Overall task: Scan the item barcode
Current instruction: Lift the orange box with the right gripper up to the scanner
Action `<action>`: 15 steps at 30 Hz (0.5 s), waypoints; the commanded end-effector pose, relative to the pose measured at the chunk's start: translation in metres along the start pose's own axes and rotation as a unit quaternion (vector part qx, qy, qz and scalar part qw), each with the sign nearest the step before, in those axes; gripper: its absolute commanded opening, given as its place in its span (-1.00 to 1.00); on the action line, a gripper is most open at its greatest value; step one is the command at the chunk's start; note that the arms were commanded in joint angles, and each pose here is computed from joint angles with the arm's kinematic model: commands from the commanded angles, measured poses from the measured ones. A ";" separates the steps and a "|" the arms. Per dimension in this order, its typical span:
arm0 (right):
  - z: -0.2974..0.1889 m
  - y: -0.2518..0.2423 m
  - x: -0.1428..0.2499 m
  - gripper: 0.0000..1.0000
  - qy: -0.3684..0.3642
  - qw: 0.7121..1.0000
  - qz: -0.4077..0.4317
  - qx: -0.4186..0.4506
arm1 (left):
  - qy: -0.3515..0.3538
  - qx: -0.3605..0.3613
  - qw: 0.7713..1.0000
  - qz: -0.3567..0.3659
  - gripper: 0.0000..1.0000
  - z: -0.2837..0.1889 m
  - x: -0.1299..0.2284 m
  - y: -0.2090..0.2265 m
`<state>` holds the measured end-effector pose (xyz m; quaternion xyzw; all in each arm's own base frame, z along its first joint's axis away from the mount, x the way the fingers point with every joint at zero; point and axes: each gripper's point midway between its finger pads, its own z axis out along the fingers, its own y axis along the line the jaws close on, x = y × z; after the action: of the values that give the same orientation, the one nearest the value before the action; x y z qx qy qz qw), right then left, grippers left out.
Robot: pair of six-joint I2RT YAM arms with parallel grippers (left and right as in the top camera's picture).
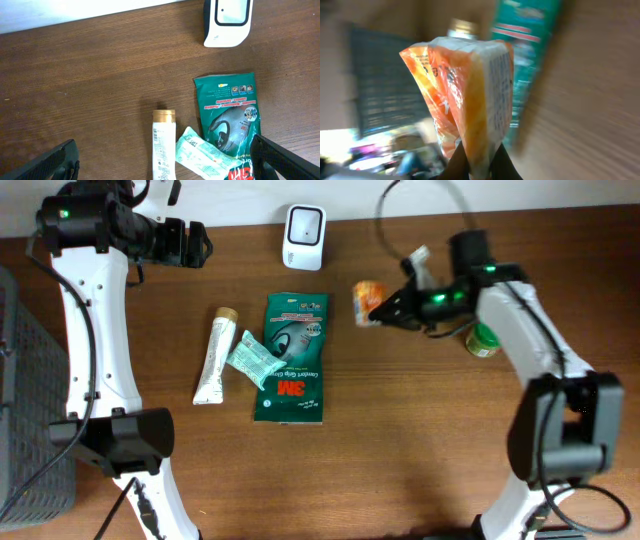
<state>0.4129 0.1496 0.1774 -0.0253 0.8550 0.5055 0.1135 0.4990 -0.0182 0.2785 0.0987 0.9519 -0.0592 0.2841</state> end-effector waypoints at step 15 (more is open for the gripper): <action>-0.078 0.138 0.023 -0.92 -0.015 0.977 -0.039 -0.211 | -0.016 0.002 1.000 0.007 0.98 -0.012 -0.005 -0.002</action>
<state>0.3590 0.1500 0.3216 -0.0633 0.7197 0.6808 0.1205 0.4989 -0.0182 0.2785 0.0987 0.9519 -0.0592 0.2839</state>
